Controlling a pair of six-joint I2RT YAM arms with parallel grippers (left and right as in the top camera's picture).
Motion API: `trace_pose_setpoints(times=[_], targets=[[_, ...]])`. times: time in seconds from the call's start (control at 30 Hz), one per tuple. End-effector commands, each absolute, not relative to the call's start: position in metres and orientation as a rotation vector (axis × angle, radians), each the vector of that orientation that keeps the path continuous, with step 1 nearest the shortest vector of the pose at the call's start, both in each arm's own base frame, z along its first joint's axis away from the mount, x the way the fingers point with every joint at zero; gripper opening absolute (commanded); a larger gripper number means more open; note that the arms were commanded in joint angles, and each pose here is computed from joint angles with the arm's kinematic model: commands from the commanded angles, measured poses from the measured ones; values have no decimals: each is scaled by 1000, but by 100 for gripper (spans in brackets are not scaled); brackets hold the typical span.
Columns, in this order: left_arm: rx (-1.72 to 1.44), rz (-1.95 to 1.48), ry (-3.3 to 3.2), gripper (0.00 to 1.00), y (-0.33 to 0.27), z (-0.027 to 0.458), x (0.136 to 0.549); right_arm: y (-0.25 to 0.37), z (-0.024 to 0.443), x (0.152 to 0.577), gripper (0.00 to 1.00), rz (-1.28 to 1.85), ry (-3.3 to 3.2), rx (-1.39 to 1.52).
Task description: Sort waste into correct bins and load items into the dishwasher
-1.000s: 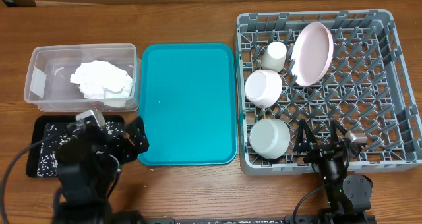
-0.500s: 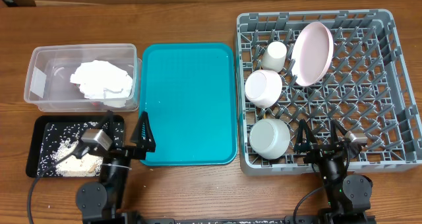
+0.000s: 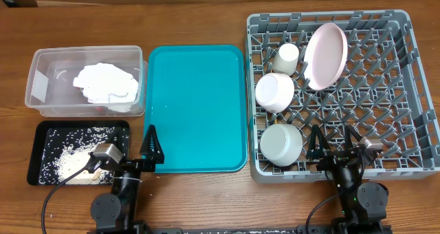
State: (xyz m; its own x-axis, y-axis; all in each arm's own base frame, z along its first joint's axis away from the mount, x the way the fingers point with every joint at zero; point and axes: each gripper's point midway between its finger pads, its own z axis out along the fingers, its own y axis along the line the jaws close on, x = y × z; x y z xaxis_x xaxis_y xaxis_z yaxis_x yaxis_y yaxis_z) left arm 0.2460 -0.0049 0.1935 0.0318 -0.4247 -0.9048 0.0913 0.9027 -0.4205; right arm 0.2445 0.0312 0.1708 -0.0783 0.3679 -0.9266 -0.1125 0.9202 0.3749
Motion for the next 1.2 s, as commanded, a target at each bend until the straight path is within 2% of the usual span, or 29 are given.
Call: trace_pose_setpoints(times=[0.0, 0.1, 0.43, 1.17], targets=[[-372, -317, 1525, 100, 13, 177, 246, 30, 169, 245, 100, 397, 1600, 201], [-426, -254, 1601, 100, 22, 155, 245, 30, 169, 245, 100, 397, 1601, 201], [-144, -26, 1641, 100, 17, 156, 246, 30, 169, 245, 100, 397, 1600, 201], [-137, -20, 1642, 100, 17, 156, 246, 30, 169, 245, 100, 398, 1600, 201]])
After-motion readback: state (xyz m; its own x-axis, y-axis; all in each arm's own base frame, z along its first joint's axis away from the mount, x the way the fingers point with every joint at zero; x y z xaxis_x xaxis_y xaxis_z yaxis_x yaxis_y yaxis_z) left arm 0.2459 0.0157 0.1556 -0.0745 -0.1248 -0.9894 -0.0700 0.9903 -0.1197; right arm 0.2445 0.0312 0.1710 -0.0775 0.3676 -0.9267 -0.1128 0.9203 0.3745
